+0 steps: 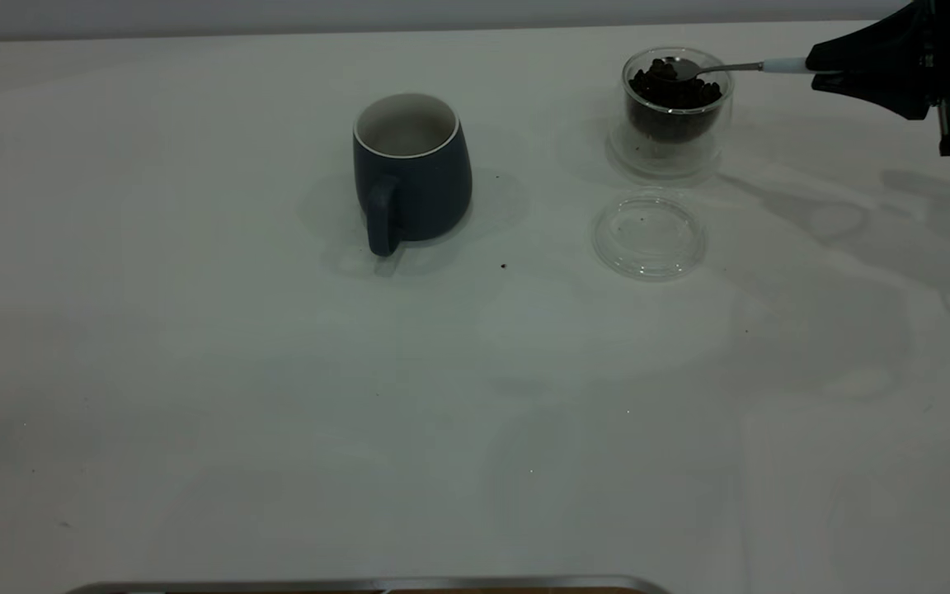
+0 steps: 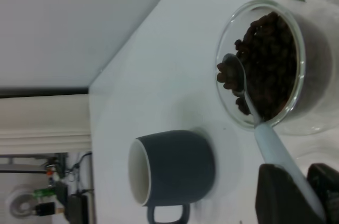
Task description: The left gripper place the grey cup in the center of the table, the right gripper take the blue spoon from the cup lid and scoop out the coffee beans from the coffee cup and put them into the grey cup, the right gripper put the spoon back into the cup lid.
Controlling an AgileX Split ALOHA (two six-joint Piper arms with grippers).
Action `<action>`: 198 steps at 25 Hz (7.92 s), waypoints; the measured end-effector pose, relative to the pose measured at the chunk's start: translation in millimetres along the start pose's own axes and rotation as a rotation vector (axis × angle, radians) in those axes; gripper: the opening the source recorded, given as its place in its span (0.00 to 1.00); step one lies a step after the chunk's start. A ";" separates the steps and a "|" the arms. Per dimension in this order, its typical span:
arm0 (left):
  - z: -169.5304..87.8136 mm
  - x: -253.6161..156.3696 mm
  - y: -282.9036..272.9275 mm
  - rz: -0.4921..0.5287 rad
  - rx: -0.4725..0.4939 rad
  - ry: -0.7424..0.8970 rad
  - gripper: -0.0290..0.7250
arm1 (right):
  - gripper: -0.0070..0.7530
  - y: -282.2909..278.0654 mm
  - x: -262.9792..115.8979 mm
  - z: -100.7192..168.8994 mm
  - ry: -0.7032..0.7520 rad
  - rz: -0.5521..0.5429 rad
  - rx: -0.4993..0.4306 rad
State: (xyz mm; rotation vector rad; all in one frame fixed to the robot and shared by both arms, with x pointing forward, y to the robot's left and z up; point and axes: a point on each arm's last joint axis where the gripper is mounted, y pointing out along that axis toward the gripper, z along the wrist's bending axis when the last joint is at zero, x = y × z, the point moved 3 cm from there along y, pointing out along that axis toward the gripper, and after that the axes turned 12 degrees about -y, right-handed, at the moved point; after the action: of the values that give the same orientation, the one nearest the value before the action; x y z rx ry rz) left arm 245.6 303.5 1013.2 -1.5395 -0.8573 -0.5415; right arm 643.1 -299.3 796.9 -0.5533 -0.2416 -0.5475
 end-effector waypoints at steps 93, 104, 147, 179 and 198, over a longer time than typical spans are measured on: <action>0.0 0.0 0.0 0.000 0.000 -0.003 0.79 | 0.16 -1.9 -58.5 -10.9 0.020 0.178 -0.188; 0.0 0.0 0.0 0.000 0.000 -0.003 0.79 | 0.16 9.9 -61.9 -23.2 0.009 0.196 -0.141; 0.0 0.0 0.0 0.000 0.000 -0.001 0.79 | 0.80 17.9 -75.5 -34.4 -0.087 0.257 -0.201; 0.0 0.0 0.0 0.000 0.000 -0.003 0.79 | 0.79 -222.8 -122.8 221.5 -0.678 0.217 -0.698; 0.0 0.0 0.0 0.000 0.000 0.000 0.79 | 0.78 -318.5 -228.0 246.4 -0.929 -0.234 -0.741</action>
State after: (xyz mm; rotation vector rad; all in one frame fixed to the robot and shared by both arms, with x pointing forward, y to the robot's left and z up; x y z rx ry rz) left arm 245.6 303.5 1013.2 -1.5395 -0.8573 -0.5416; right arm 260.0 -292.3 1056.4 -1.5054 -1.0149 -0.5683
